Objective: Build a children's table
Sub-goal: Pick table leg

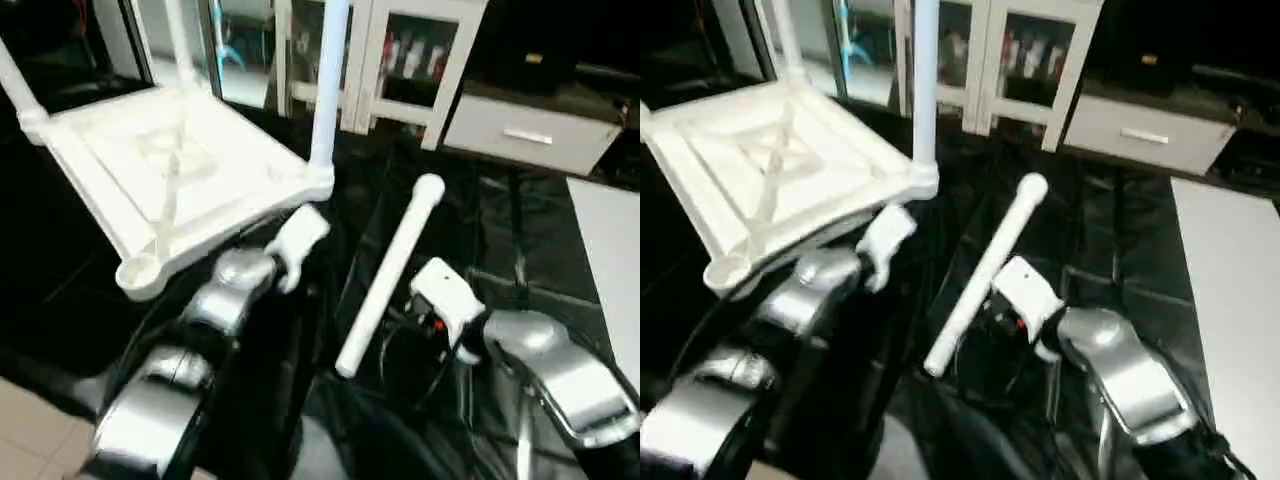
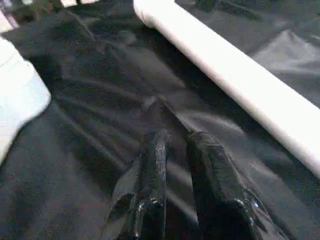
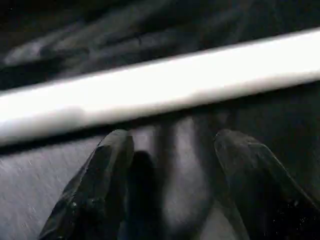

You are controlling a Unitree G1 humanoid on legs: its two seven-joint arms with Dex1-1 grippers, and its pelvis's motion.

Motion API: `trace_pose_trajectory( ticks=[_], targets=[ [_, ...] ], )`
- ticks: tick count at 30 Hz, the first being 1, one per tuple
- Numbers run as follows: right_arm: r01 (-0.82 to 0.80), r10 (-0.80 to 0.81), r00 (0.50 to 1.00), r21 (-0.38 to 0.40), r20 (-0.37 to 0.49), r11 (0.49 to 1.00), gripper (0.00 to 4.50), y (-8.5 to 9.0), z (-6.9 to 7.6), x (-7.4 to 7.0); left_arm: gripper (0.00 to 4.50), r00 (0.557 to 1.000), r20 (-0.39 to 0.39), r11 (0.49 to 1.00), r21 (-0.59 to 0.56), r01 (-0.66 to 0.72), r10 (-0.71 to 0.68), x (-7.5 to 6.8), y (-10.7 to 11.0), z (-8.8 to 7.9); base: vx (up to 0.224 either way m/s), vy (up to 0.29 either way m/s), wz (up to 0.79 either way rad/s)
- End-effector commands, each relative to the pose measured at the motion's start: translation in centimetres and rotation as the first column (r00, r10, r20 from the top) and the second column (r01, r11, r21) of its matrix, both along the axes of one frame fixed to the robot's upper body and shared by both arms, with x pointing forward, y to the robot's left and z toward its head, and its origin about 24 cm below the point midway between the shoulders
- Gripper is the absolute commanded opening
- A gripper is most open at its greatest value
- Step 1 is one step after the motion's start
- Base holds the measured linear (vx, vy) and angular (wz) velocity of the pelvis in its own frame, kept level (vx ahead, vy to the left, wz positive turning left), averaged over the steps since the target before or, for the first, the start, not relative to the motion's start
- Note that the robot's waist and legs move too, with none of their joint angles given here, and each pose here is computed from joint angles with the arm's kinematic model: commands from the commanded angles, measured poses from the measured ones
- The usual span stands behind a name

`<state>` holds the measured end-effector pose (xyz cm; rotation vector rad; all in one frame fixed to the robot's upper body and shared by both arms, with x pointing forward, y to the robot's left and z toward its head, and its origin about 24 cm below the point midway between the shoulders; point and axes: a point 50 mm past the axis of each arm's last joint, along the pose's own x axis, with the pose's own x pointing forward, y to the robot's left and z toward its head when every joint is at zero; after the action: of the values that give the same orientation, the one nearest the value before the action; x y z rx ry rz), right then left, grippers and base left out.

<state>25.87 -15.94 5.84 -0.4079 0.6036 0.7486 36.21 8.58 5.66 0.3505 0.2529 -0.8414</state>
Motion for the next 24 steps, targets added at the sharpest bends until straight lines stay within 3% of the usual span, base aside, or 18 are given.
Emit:
trace_pose_trajectory(
  ticks=[1,6,17,19,24],
  targets=[
    [0.014,-0.014,1.0,-0.013,0.008,1.0,2.92,-0.7,0.6,-0.3,0.92,1.0,-0.013,0.999,0.033,-0.013,0.014,0.2,-0.4,-0.3,0.0,0.0,0.0],
    [0.023,-0.022,1.0,-0.017,0.006,1.0,2.92,-1.1,0.7,-0.8,0.92,0.999,-0.038,0.998,0.051,0.041,-0.039,0.3,-1.6,-0.5,0.0,0.0,0.0],
    [-0.068,0.069,0.997,0.025,-0.027,0.997,2.92,0.4,1.0,-1.8,0.92,0.962,-0.107,0.967,0.028,0.254,-0.249,-0.8,-4.5,-0.7,0.0,0.0,0.0],
    [-0.13,0.132,0.99,0.031,-0.054,0.991,2.92,1.3,0.8,-2.3,0.92,0.928,-0.135,0.936,0.022,0.352,-0.346,-1.5,-5.7,-0.8,0.0,0.0,0.0],
    [-0.169,0.17,0.984,0.016,-0.056,0.985,2.92,2.8,0.2,-1.8,0.92,0.895,-0.173,0.908,0.01,0.419,-0.412,-2.1,-6.9,-1.0,0.0,0.0,0.0]
  ],
)
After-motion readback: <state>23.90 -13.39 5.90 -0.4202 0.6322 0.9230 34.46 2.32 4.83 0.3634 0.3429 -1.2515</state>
